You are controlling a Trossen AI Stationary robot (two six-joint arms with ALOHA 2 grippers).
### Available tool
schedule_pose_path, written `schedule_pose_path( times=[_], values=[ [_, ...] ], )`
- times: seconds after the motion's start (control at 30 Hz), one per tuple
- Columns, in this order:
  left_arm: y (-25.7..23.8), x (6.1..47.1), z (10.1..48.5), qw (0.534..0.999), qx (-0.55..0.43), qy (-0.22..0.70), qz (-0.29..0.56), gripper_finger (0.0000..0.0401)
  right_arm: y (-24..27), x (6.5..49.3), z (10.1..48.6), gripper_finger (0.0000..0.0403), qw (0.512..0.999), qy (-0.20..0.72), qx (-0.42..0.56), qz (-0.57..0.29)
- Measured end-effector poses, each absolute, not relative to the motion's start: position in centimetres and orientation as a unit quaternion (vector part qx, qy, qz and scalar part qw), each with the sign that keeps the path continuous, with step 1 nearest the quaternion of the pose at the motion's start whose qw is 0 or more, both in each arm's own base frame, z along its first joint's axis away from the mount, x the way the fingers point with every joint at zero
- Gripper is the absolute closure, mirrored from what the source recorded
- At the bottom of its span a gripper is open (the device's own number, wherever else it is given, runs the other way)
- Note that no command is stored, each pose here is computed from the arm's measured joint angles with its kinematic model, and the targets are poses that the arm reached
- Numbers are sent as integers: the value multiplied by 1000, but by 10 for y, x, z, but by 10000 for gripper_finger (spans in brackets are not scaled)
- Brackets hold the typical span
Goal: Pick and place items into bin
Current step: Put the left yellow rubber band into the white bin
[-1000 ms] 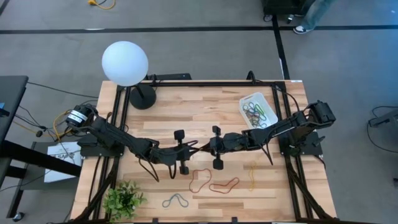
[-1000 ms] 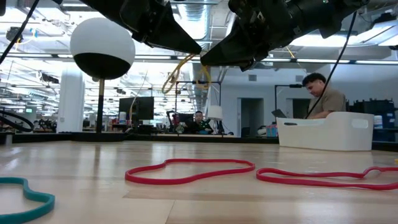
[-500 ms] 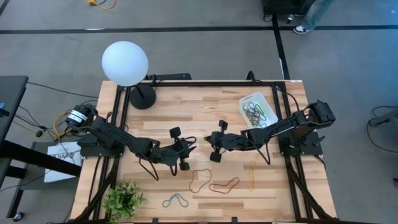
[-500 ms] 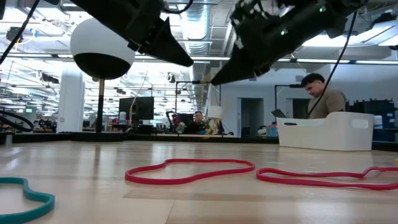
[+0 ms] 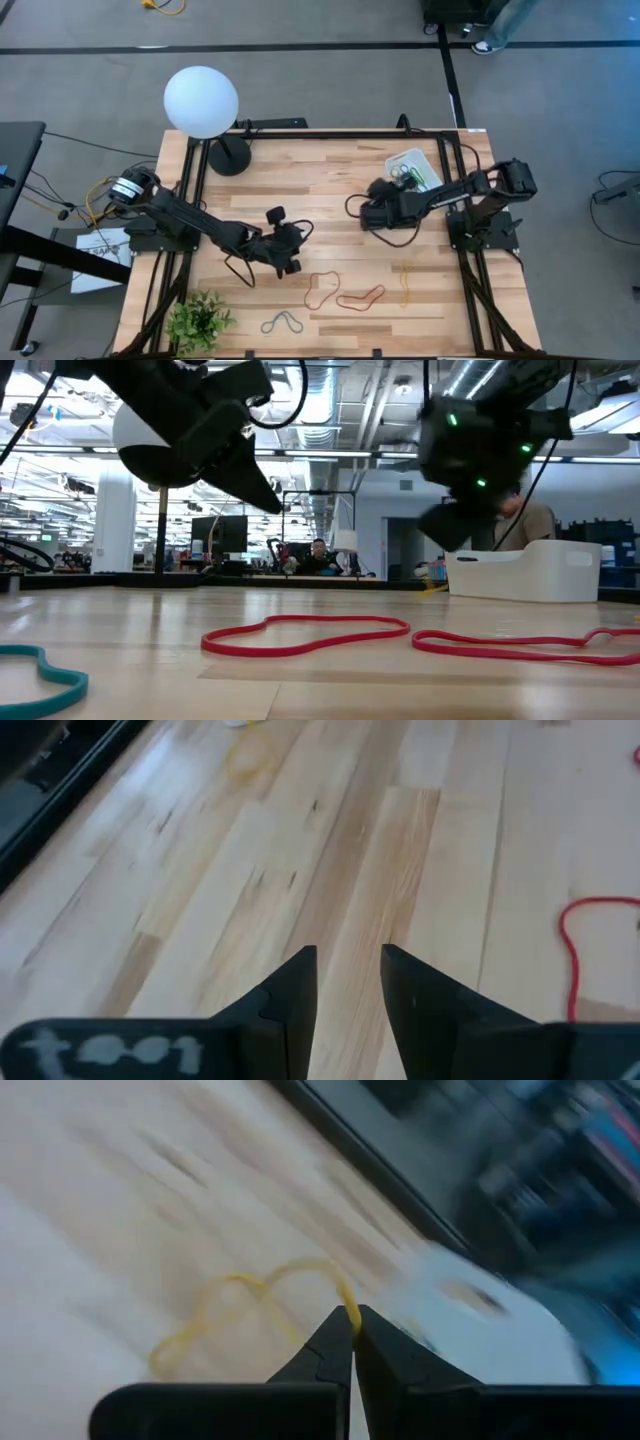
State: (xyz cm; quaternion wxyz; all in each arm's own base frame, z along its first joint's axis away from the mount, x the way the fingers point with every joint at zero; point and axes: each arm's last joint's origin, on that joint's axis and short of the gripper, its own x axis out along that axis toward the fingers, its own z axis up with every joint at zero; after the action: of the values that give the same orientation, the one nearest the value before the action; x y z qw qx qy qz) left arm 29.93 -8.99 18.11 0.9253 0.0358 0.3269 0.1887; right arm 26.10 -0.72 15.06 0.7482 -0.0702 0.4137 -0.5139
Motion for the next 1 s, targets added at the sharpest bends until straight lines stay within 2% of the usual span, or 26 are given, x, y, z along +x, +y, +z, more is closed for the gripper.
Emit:
schedule_pose_path(
  times=[0.17, 0.3, 0.63, 0.83, 1.0],
  values=[
    [-88, 303, 168, 917, 44, 345, 194, 298, -16, 230, 152, 401, 670, 440, -49, -596],
    [-85, 308, 159, 914, 44, 348, 201, 298, -17, 216, 157, 401, 635, 443, -49, -631],
    [-82, 316, 154, 921, 21, 347, 175, 298, -17, 199, 167, 401, 589, 438, -54, -677],
    [-83, 316, 154, 922, 12, 350, 167, 298, -18, 194, 167, 401, 554, 473, -21, -685],
    [-83, 316, 154, 922, 0, 349, 169, 298, -20, 198, 164, 392, 562, 460, 3, -687]
  ],
)
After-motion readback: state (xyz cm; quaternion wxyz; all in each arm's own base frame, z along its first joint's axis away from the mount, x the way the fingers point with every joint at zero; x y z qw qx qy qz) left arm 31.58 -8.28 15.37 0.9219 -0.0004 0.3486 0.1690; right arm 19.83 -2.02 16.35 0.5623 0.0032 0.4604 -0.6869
